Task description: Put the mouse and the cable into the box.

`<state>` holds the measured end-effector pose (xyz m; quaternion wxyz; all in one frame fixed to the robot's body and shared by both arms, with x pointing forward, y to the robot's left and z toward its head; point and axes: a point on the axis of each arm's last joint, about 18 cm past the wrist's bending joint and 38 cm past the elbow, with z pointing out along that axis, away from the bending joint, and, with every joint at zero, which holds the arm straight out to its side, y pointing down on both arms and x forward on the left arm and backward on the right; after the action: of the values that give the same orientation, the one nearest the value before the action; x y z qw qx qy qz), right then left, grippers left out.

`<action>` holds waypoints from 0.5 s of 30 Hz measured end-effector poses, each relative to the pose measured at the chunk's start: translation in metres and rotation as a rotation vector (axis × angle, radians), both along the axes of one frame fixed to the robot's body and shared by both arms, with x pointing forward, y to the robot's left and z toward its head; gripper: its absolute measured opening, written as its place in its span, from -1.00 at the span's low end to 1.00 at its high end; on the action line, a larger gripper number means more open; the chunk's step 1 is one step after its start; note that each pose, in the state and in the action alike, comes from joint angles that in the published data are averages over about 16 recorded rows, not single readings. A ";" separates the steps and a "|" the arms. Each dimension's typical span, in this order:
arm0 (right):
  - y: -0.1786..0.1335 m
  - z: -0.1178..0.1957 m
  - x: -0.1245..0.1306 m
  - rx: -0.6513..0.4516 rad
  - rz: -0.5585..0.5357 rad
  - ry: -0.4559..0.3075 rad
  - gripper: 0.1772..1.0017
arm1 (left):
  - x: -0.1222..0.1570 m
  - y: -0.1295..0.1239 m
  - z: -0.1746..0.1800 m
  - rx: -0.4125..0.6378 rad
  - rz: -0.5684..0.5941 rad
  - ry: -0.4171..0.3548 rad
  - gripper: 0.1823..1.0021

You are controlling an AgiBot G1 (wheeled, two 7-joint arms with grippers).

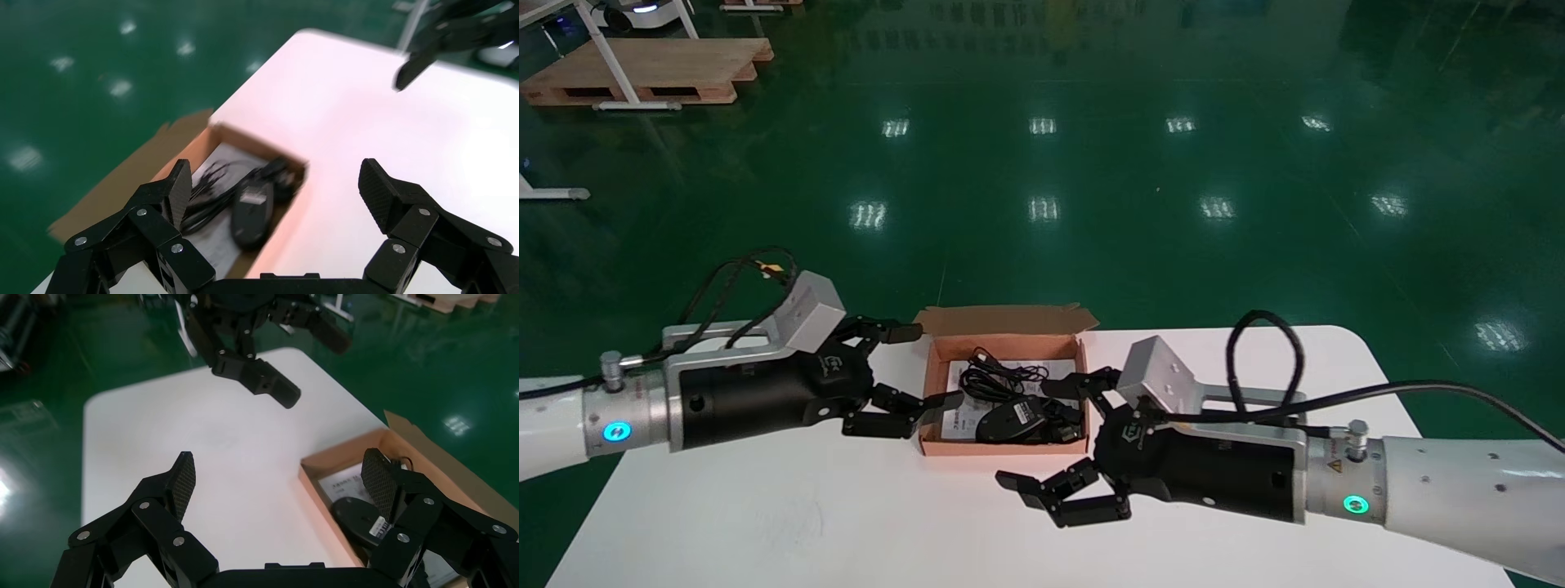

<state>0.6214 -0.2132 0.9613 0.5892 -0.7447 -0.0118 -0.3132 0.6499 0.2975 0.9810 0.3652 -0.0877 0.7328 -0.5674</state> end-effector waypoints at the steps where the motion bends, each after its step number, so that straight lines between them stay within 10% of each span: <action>1: -0.004 0.001 -0.005 0.011 0.011 0.003 0.96 | -0.006 0.000 0.001 -0.010 -0.020 -0.002 1.00; 15: -0.059 0.020 -0.086 0.103 0.162 0.004 1.00 | -0.107 0.002 0.010 -0.077 -0.307 -0.048 1.00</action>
<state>0.5349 -0.2726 0.9812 0.6501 -0.7107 -0.0551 -0.2633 0.5430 0.2993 0.9905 0.2879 0.0250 0.7063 -0.6463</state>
